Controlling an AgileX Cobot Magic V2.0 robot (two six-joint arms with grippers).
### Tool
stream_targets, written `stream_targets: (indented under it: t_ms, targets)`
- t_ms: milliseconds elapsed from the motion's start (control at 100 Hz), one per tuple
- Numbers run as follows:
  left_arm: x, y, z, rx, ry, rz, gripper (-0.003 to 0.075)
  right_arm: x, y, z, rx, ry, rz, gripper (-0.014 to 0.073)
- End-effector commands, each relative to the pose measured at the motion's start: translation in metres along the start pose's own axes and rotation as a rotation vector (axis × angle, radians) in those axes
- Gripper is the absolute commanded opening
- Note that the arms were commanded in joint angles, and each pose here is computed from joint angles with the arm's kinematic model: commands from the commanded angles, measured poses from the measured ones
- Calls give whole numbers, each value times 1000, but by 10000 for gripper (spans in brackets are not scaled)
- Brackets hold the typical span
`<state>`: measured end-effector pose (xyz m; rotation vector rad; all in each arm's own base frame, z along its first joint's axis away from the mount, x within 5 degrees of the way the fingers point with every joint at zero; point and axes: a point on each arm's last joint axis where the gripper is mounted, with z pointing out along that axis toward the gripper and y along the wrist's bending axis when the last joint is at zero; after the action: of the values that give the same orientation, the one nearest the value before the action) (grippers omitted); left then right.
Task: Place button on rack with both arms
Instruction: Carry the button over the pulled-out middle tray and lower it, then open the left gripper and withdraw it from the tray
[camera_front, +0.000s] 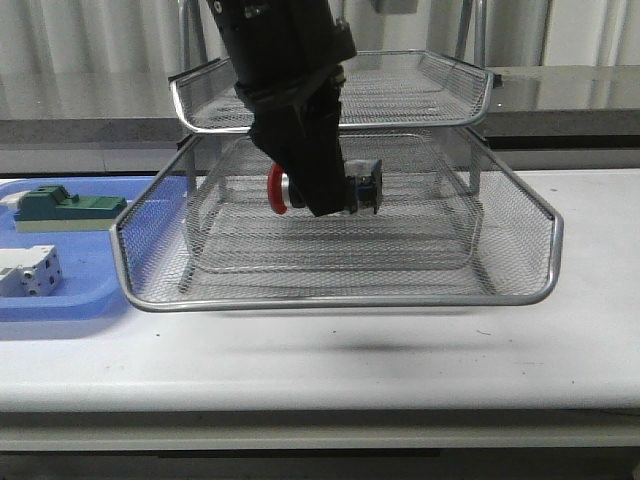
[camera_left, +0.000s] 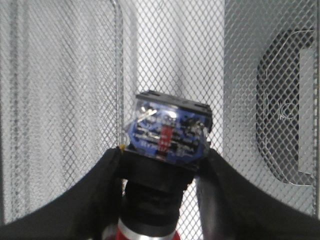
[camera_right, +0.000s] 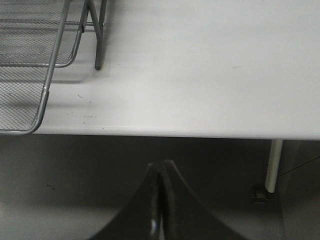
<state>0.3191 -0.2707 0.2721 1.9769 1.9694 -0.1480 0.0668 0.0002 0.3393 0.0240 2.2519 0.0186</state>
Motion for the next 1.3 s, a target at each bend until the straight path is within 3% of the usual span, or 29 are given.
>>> stream_targets:
  t_ms: [0, 160, 250, 590, 870, 990, 1290]
  targets:
    - [-11, -1, -28, -60, -84, -5, 153, -12, 0, -7, 2, -83, 3, -70]
    - [-11, -1, -28, -60, -84, -7, 417, -12, 0, -7, 2, -83, 3, -70]
    - [-12, -1, -28, -59, -86, -8, 485, -12, 0, -7, 2, -83, 3, -70]
    - [-12, -3, -35, -67, -97, -56, 484, -12, 0, -7, 2, -83, 3, -70]
    - [-6, -8, -84, -135, -157, -109, 484, -12, 0, -7, 2, -83, 3, -70]
    - [10, -5, -108, -169, -165, -155, 481, -12, 0, -7, 2, -83, 3, -70]
    - [82, 19, -161, -264, -170, -452, 481, -12, 0, -7, 2, -83, 3, -70]
